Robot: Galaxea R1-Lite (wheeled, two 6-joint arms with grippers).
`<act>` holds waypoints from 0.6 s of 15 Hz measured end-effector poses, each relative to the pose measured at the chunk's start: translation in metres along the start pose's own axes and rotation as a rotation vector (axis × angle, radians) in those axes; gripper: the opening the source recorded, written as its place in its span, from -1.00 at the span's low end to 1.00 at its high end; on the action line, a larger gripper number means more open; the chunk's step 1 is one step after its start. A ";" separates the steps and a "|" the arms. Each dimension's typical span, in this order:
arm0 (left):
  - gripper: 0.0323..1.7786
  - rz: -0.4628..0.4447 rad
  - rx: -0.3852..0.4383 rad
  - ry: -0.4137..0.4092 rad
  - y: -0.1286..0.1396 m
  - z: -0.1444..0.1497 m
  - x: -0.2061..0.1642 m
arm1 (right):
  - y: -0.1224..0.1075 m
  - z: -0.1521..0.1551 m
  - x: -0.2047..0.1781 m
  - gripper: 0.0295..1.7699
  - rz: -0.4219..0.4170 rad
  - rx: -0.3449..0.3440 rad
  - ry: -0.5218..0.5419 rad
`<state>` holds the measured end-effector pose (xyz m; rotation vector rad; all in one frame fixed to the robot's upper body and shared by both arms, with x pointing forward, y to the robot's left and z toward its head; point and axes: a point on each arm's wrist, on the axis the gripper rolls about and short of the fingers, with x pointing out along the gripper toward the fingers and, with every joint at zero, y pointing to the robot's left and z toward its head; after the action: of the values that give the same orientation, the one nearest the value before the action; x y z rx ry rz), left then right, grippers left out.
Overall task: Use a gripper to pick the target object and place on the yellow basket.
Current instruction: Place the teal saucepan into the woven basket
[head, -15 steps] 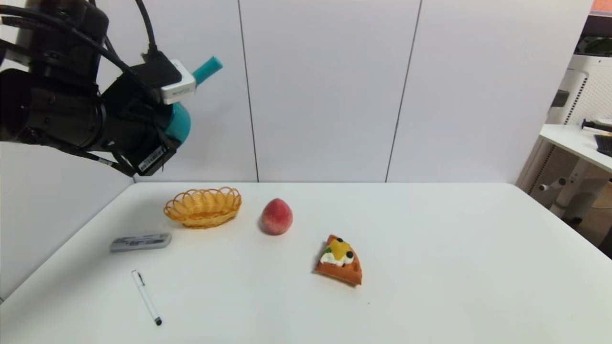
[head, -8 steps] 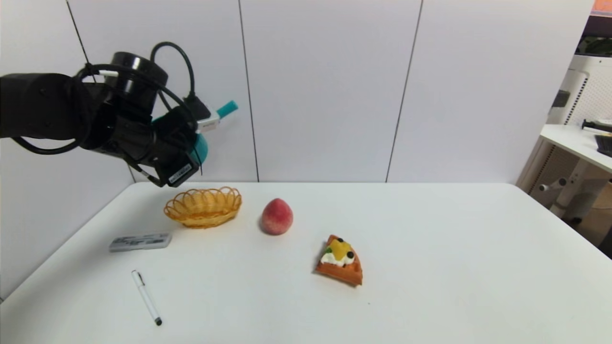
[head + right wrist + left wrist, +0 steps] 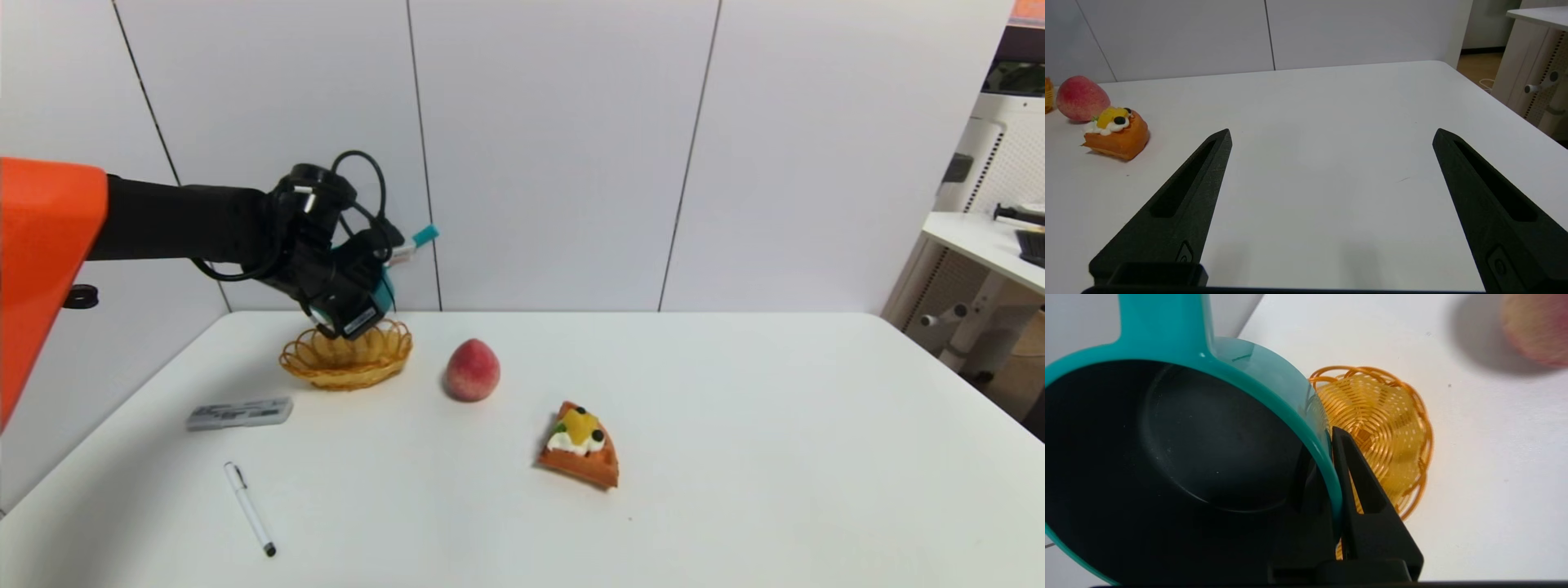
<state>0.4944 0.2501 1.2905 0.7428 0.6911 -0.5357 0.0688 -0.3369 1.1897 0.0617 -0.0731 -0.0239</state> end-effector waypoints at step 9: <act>-0.89 -0.080 -0.037 0.099 -0.008 -0.018 0.037 | 0.000 0.000 0.000 0.92 0.000 0.000 0.000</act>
<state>0.5069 0.2511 1.2500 0.7128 0.8236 -0.5607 0.0688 -0.3369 1.1898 0.0613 -0.0735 -0.0239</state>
